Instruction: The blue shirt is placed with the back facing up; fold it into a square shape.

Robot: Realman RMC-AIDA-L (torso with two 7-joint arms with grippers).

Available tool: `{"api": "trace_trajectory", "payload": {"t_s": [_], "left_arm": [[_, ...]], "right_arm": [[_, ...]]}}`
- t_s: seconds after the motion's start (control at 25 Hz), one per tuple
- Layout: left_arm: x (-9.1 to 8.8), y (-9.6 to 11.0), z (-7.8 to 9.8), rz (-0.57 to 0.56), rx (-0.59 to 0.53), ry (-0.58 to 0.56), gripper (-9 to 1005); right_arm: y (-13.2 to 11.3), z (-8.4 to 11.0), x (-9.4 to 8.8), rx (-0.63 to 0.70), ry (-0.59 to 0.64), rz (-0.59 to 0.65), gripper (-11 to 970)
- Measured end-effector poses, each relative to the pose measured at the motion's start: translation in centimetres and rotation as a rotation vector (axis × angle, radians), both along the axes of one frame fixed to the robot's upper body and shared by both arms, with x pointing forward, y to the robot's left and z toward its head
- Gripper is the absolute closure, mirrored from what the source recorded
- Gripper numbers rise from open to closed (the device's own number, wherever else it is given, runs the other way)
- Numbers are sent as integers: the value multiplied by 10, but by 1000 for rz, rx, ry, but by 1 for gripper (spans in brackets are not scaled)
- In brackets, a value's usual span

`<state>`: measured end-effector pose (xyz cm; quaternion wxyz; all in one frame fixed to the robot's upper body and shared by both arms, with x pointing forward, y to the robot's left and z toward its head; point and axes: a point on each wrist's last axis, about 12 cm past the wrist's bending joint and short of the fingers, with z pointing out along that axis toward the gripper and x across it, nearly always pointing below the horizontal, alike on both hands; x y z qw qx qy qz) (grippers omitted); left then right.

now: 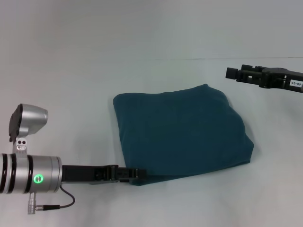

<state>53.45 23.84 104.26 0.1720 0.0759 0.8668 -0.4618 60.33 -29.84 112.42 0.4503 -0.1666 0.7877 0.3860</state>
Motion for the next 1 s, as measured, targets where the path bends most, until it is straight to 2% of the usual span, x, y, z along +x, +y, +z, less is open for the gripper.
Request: {"api": "trace_trajectory", "payload": {"t_s": [0.64,1.0], "left_arm": [[4,3,2,11,14,-5,226],[6,2,3,49,-3,32,225]], "right_arm": [[-2,-1,-1,2,1,-7,112],[-2,-1,-1,1,1,-8,111]]}}
